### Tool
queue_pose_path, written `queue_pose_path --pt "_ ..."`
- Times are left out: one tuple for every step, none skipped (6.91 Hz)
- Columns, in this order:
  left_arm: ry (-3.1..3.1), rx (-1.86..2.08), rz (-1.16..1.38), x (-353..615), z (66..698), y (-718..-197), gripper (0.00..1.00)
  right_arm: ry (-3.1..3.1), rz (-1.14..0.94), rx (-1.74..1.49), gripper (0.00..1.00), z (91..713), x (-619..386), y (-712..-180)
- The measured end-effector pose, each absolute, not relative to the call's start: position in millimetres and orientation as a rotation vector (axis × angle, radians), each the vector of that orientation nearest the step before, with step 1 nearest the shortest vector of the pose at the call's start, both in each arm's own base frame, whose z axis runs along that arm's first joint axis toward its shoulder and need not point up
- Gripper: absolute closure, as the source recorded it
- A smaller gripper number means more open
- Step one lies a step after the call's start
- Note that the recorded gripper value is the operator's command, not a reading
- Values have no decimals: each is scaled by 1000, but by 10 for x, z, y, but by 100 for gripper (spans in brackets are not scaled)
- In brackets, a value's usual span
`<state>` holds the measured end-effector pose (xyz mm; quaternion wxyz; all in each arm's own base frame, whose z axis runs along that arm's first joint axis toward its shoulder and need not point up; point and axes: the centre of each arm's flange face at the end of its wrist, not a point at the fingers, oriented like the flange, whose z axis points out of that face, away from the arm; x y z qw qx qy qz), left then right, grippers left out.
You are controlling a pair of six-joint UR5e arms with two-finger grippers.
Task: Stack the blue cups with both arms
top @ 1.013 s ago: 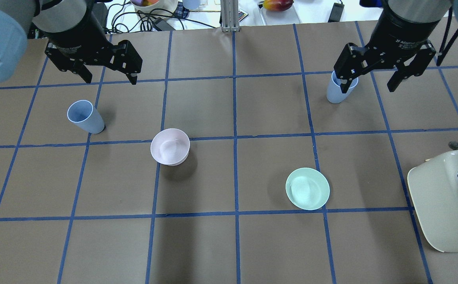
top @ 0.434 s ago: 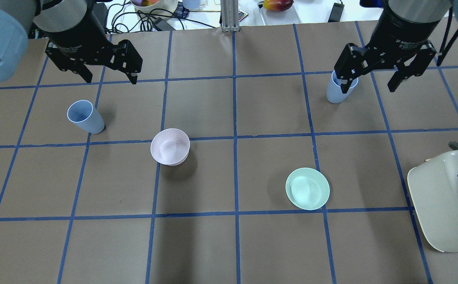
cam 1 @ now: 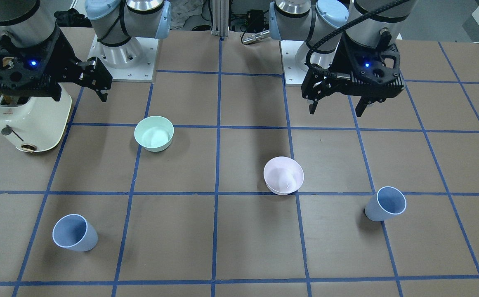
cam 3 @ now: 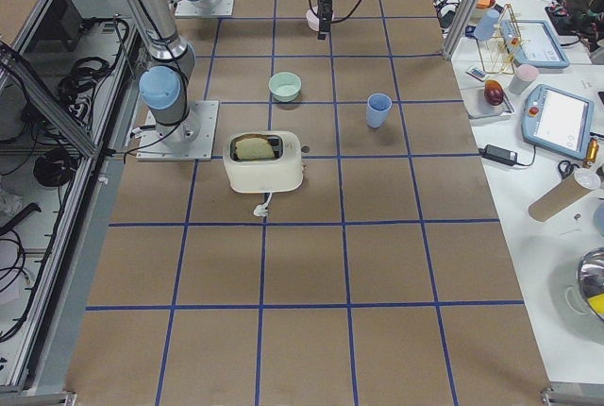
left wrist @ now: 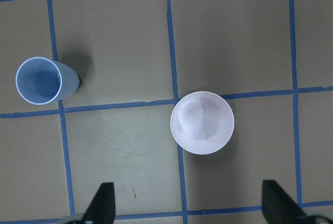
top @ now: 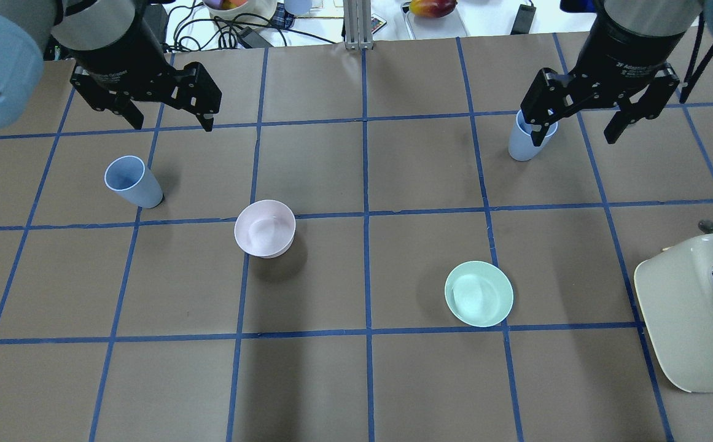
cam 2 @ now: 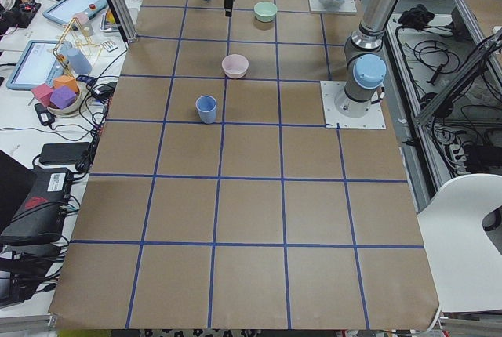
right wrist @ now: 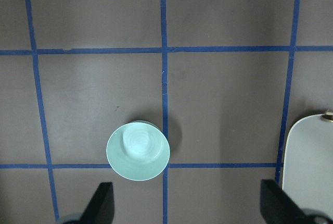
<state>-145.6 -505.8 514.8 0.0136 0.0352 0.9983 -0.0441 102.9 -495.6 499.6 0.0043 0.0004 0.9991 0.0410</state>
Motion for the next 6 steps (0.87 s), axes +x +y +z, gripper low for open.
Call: queue_pose_path --pt "3109 115 -138 -1455 5155 -5057 0 3131 130 1 0 4993 1028 -4956" --pt "3109 119 -139 -1456 5166 -5052 0 3132 130 1 0 4991 1027 -4956" --pt "3108 119 -139 -1455 5171 -5048 0 3132 129 1 0 4991 1027 -4957" --pt "3107 113 -140 -1432 5173 -5056 0 3133 129 1 0 4991 1026 -4957" --pt "3105 100 -142 -1367 5172 -5114 0 3133 129 1 0 4991 1026 -4957" --pt "3107 89 -148 -1299 5176 -5237 0 3134 129 1 0 4991 1026 -4957"
